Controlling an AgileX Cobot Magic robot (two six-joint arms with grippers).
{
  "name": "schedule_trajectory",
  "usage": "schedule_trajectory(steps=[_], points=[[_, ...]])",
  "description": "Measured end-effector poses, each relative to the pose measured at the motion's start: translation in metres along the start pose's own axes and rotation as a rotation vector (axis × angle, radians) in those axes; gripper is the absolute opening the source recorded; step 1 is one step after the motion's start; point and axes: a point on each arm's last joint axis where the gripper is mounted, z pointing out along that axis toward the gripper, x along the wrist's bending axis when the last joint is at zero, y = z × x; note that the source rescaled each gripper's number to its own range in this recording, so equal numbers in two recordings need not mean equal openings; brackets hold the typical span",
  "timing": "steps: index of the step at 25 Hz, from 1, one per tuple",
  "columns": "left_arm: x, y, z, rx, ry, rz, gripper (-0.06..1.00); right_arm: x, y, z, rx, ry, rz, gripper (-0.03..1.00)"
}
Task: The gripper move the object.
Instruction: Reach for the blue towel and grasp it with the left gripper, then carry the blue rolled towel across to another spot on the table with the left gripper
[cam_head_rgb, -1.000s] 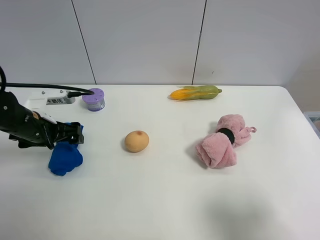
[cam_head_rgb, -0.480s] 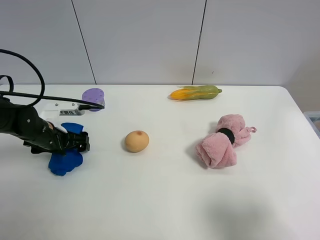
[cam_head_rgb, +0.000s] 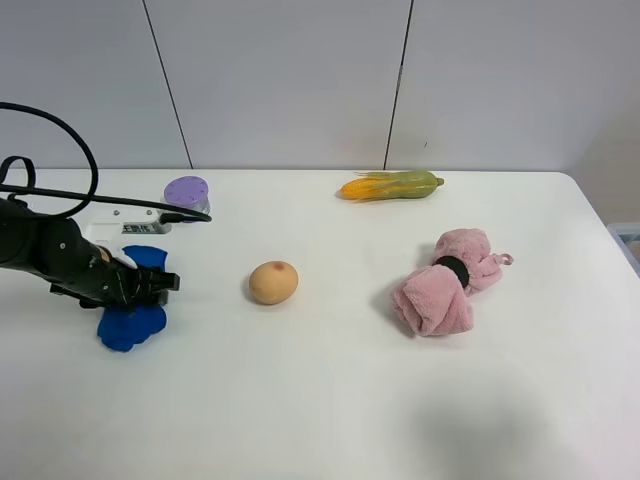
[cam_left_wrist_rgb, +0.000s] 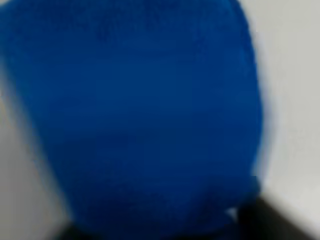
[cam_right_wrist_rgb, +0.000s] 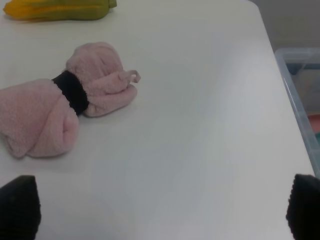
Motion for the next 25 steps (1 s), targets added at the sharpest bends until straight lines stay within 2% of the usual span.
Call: schedule_trajectory(steps=[1,8,10,12,14,17,20,23,25], points=[[0.0,0.0,-0.004,0.013,0.003,-0.015,0.0,0.0,0.0,0.0,0.0,0.0,0.0,1.0],[-0.002,0.007,-0.051,-0.021,-0.007,-0.043,0.03,0.0,0.0,0.0,0.0,0.0,0.0,1.0],[-0.002,0.008,-0.064,-0.037,-0.01,-0.022,0.03,0.0,0.0,0.0,0.0,0.0,0.0,1.0],[-0.002,0.009,-0.075,-0.026,-0.005,0.047,0.03,0.0,0.0,0.0,0.0,0.0,0.0,1.0],[-0.009,0.014,-0.085,-0.01,0.002,0.187,0.03,0.0,0.0,0.0,0.0,0.0,0.0,1.0],[-0.027,0.027,-0.099,0.007,0.011,0.497,0.03,0.0,0.0,0.0,0.0,0.0,0.0,1.0],[-0.052,0.047,-0.115,-0.05,0.001,0.802,0.03,0.0,0.0,0.0,0.0,0.0,0.0,1.0],[-0.079,0.067,-0.126,-0.132,-0.017,0.961,0.03,0.0,0.0,0.0,0.0,0.0,0.0,1.0],[-0.097,0.079,-0.126,-0.162,-0.036,0.992,0.03,0.0,0.0,0.0,0.0,0.0,0.0,1.0]])
